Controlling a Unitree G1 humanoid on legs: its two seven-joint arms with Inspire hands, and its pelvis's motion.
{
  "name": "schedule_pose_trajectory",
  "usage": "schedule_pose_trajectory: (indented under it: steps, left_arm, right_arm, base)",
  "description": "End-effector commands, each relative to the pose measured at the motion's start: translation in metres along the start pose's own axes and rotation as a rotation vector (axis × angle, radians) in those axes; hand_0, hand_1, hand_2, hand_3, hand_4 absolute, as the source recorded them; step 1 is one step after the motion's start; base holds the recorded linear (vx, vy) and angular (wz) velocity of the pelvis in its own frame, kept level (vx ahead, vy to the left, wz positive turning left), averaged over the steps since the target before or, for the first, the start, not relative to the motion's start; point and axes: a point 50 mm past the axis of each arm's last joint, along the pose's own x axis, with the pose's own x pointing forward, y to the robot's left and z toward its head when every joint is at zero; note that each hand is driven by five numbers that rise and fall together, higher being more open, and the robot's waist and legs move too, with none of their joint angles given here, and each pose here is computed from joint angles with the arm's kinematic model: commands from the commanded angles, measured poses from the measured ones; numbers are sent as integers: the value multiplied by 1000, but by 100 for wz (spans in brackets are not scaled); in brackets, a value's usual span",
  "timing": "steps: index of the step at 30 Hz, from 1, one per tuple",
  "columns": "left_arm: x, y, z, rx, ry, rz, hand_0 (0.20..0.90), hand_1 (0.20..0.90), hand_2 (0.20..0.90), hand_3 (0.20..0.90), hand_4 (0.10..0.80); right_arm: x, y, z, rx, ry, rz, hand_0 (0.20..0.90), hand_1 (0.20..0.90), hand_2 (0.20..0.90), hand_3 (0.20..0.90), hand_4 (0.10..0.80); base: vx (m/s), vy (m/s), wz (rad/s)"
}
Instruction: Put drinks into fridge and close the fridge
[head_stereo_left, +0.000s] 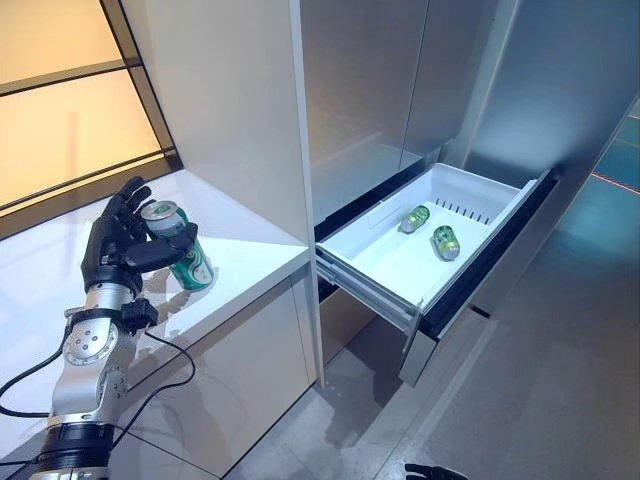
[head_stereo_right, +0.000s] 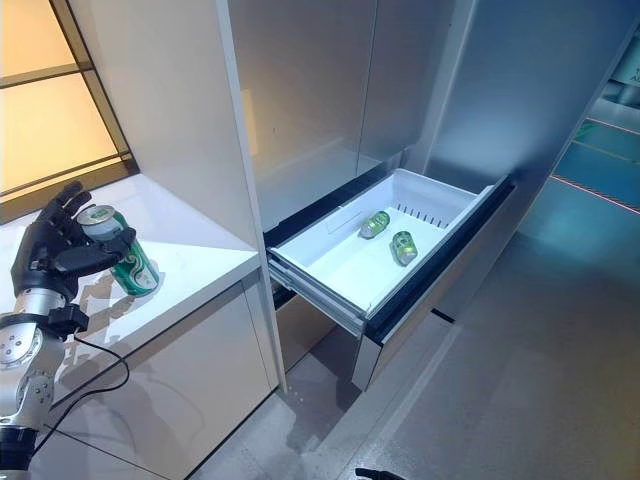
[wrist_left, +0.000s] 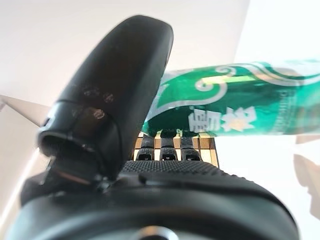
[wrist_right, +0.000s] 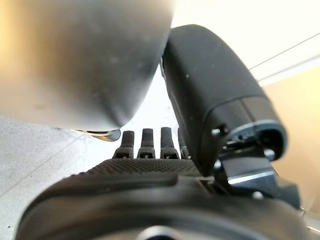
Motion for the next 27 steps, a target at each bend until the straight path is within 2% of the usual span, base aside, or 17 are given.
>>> schedule_pose_trajectory:
  steps: [1,26,27]
  left_arm:
    - [32,-6,73,10,-285,-20,900,900,900,900,800]
    - [44,-8,59,7,-192,6,900,900,900,900,800]
    - [44,-8,59,-2,-195,8,792,792,792,774,674]
  right_arm:
    - [-4,-12,-2,-75,45,-5,900,900,900,900,800]
    - [-4,-14,-5,-70,51,-12,900,900,900,900,800]
    - [-4,-13,-5,-70,52,-12,900,900,900,900,800]
  base:
    - [0,0,0]
    - [3,2,-1]
    - [0,0,0]
